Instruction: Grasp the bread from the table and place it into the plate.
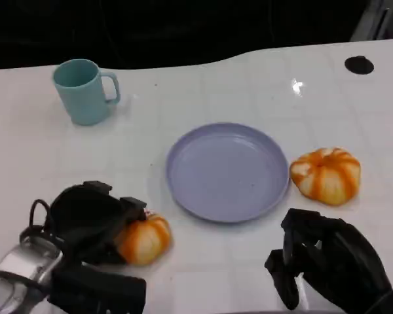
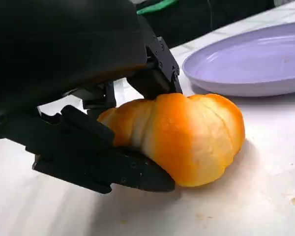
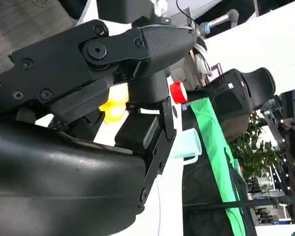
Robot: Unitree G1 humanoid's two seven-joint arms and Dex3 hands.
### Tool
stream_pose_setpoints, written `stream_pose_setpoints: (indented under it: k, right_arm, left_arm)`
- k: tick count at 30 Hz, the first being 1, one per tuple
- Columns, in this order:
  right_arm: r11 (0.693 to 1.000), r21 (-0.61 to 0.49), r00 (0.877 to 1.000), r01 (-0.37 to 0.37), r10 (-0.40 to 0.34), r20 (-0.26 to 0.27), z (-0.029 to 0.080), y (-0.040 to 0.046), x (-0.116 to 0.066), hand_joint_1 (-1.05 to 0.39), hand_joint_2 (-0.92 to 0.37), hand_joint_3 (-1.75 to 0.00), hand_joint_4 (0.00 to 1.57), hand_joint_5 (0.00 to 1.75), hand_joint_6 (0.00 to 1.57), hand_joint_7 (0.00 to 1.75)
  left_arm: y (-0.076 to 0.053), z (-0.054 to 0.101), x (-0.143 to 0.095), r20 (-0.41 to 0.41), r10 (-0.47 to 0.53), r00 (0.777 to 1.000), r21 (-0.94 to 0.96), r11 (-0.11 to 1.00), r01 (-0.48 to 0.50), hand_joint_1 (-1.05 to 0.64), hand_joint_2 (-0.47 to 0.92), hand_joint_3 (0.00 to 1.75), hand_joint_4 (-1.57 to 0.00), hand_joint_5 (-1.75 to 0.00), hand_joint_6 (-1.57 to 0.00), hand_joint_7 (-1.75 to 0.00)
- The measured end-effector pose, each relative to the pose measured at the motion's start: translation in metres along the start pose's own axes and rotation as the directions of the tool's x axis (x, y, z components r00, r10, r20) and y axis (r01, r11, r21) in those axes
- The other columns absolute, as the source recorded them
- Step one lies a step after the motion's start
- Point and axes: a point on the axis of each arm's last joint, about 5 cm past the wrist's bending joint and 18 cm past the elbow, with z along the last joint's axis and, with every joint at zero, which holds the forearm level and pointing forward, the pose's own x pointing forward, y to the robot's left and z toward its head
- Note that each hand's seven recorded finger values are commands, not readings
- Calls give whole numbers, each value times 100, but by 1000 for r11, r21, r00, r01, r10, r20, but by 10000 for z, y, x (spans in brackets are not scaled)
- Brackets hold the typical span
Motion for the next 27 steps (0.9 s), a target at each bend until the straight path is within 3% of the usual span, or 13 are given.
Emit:
stream_pose_setpoints:
  k: [3, 6, 11, 15, 21, 27]
  right_arm:
    - [1000, -1, 1000, 1, -1, 1, 3, 0, 0, -95, -92, -34, 119, 165, 103, 150]
    - [1000, -2, 1000, 1, -1, 2, 5, 1, 0, -95, -92, -34, 119, 165, 103, 150]
    - [1000, -1, 1000, 2, -2, 0, 5, 0, -1, -95, -92, -34, 119, 165, 103, 149]
    - [1000, 2, 1000, 3, -3, -4, 4, 0, 0, -95, -92, -33, 119, 166, 104, 149]
    - [1000, 1, 1000, 3, -3, -6, 2, 0, -2, -96, -92, -33, 120, 164, 104, 150]
    - [1000, 3, 1000, 2, -2, -7, -4, 0, -9, -96, -92, -33, 120, 163, 105, 148]
  left_arm:
    - [142, -23, -40, -54, -18, 998, 16, 1000, 19, -24, 92, 39, -78, -175, -68, -159]
    - [271, -37, -85, -93, 12, 996, -5, 1000, -12, -20, 87, 44, -80, -175, -65, -172]
    - [352, -65, -166, -121, 124, 985, -81, 988, -134, -19, 73, 74, -85, -175, -66, -175]
    - [307, -13, -155, -117, 242, 963, -136, 957, -257, -20, 54, 112, -90, -175, -70, -173]
    - [265, 67, -63, -96, 358, 929, -181, 911, -370, -18, 46, 122, -91, -175, -70, -174]
    - [368, 103, 78, -62, 426, 903, -186, 884, -430, -18, 45, 119, -88, -175, -66, -174]
